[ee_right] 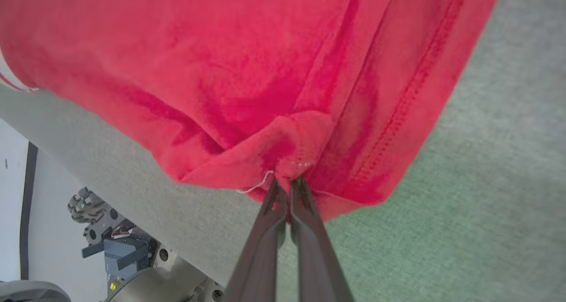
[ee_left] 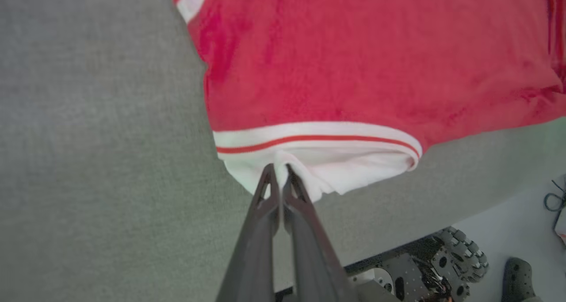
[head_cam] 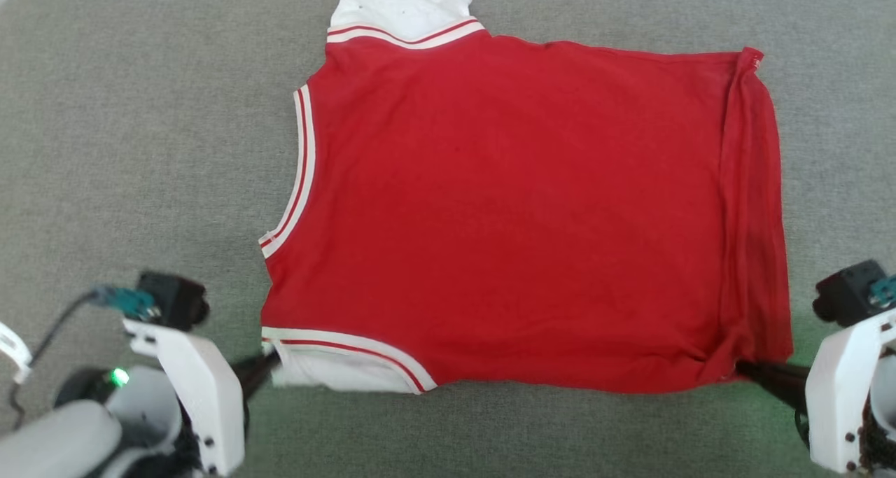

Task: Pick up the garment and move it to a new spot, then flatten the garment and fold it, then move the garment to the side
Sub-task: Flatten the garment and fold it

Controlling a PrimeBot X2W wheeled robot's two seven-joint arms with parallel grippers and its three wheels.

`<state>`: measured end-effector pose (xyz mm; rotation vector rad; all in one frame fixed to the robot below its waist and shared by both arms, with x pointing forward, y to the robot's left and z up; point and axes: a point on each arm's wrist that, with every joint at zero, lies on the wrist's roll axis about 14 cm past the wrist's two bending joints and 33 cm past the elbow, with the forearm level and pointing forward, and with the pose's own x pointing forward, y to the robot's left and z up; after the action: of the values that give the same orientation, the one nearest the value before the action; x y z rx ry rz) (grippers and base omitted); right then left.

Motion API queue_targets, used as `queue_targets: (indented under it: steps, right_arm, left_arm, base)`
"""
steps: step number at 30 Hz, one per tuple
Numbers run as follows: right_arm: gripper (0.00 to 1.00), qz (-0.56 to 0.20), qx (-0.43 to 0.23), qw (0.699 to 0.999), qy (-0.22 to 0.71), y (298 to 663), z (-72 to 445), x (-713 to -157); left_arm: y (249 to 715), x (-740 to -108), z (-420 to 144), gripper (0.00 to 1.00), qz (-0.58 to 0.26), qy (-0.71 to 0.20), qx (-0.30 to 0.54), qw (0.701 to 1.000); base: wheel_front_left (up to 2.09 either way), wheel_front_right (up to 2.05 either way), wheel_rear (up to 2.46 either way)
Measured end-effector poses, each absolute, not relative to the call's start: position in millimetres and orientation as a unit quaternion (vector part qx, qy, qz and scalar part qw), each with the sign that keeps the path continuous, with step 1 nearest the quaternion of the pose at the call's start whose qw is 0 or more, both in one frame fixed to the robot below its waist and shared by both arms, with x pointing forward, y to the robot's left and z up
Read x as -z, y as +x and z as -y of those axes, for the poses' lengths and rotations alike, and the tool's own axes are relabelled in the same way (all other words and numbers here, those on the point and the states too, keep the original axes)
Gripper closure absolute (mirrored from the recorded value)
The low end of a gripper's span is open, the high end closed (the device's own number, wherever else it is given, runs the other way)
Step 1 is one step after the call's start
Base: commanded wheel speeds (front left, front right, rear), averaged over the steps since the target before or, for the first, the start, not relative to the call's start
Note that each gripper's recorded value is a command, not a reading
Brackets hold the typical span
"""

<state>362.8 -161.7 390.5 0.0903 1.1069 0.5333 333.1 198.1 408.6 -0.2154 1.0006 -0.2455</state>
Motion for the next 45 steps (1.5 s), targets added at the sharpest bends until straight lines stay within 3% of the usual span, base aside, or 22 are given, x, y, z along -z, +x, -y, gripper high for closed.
queue_targets:
  steps: [10,14,24,35,36,37,38,39,40,41,45]
  right_arm:
    - [1.0,-0.413,-0.225,0.881,0.044,410.0,159.4,-436.0]
    - [1.0,-0.385,-0.214,0.897,0.029,436.2,158.9,-444.3]
    - [1.0,-0.367,-0.191,0.91,0.008,504.0,158.1,-432.6]
    - [1.0,-0.411,-0.181,0.894,0.005,523.8,152.7,-387.5]
    - [1.0,-0.411,-0.181,0.894,0.004,525.2,152.1,-386.7]
    - [0.96,-0.412,-0.182,0.893,0.003,525.9,151.7,-385.5]
    - [0.96,-0.412,-0.182,0.893,0.002,526.7,151.8,-384.9]
    - [0.75,-0.413,-0.18,0.893,0.003,527.7,152.5,-384.6]
    - [0.51,-0.413,-0.181,0.892,0.002,528.2,152.0,-385.0]
    - [0.0,-0.41,-0.181,0.894,0.0,528.9,152.2,-385.9]
    - [0.0,-0.379,-0.179,0.908,0.003,536.1,153.9,-400.0]
  left_arm:
    - [411.0,-470.9,-206.7,1.0,-0.354,-0.03,0.141,0.924]
    - [439.2,-482.9,-209.3,1.0,-0.328,-0.01,0.148,0.933]
    - [500.3,-458.8,-214.9,1.0,-0.343,-0.007,0.144,0.928]
    - [515.6,-394.9,-226.5,1.0,-0.424,-0.043,0.111,0.898]
    - [514.4,-390.3,-227.4,0.92,-0.431,-0.044,0.109,0.895]
    - [513.1,-386.5,-228.2,0.68,-0.437,-0.049,0.106,0.892]
    - [513.3,-384.7,-228.8,0.68,-0.439,-0.054,0.104,0.891]
    - [515.0,-385.2,-229.6,0.52,-0.438,-0.056,0.101,0.892]
    - [516.2,-386.1,-231.4,0.08,-0.437,-0.062,0.096,0.892]
    - [516.1,-386.5,-233.0,0.0,-0.437,-0.065,0.092,0.892]
    - [520.9,-401.4,-245.4,0.0,-0.419,-0.067,0.079,0.902]
  base:
    - [0.0,0.0,0.0]
    - [0.0,0.0,0.0]
    - [0.0,0.0,0.0]
    - [0.0,0.0,0.0]
    - [0.0,0.0,0.0]
    - [0.0,0.0,0.0]
    - [0.0,0.0,0.0]
    - [0.0,0.0,0.0]
    - [0.0,0.0,0.0]
    - [0.0,0.0,0.0]
    - [0.0,0.0,0.0]
